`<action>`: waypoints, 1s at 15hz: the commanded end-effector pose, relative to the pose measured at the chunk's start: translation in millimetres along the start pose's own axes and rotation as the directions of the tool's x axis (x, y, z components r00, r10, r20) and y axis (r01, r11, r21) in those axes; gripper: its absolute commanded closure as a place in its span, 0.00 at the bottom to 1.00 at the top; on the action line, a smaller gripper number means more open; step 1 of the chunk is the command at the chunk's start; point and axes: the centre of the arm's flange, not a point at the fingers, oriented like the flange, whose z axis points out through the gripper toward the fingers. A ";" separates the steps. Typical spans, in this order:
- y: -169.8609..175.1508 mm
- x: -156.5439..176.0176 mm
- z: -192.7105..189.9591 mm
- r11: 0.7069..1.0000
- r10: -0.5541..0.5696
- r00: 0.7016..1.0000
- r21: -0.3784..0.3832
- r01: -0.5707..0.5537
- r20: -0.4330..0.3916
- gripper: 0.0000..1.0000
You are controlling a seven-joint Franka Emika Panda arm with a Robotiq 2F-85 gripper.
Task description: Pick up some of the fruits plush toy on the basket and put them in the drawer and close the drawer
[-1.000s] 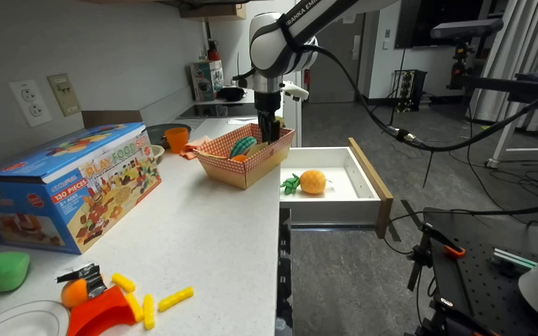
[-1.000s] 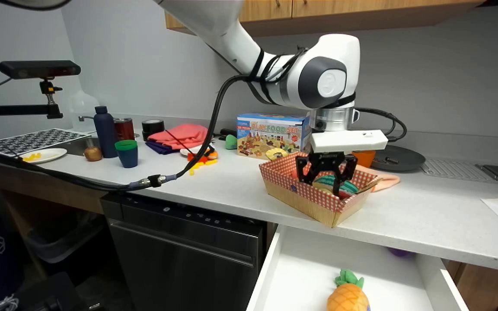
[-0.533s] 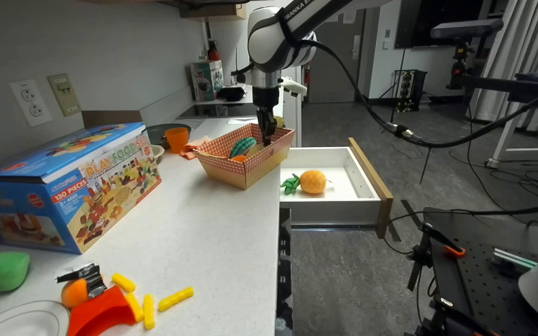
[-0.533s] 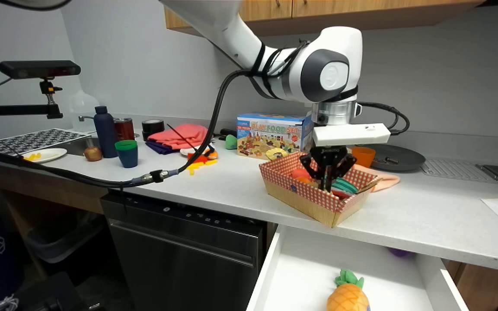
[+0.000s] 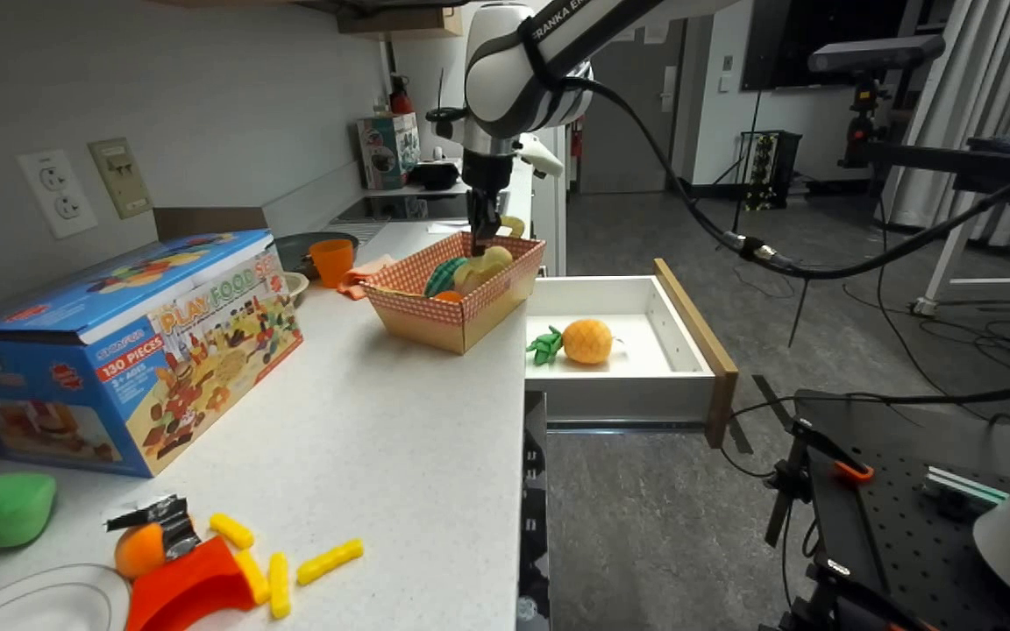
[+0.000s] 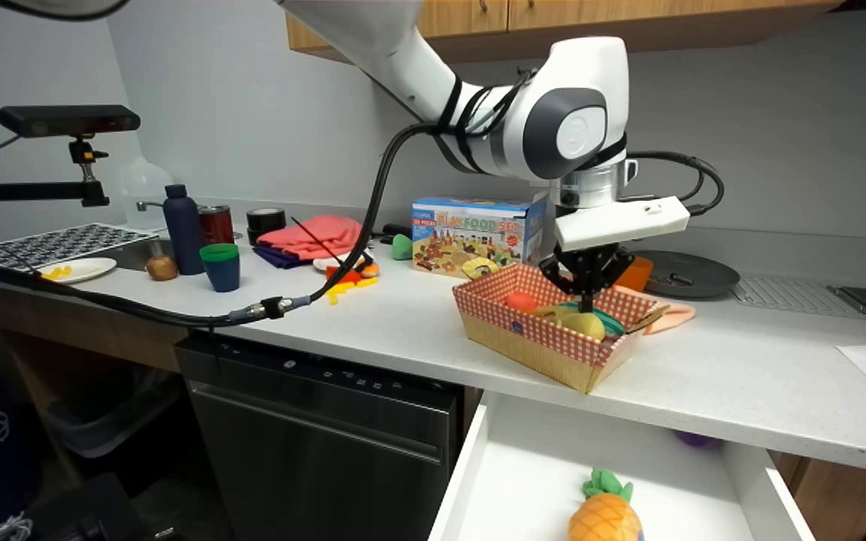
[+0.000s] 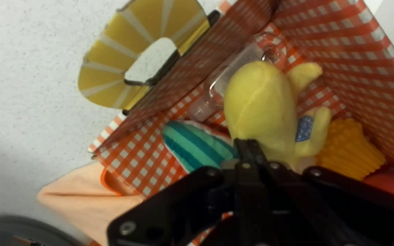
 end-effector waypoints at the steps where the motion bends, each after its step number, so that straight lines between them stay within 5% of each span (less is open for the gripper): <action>1: 4.5 4.7 0.4 0.996 0.016 0.999 -0.084 -0.019 -0.042 1.00; 4: 7.0 5.3 0.7 0.994 0.021 0.998 -0.109 -0.026 -0.054 1.00; 8: 2.5 6.0 1.5 0.998 -0.039 0.997 -0.051 0.036 -0.063 1.00; 9: -25.6 -33.8 -52.8 0.997 -0.062 0.995 -0.056 0.058 -0.078 1.00; 15: -51.0 -76.1 -128.3 0.977 -0.208 0.969 -0.064 0.201 -0.133 1.00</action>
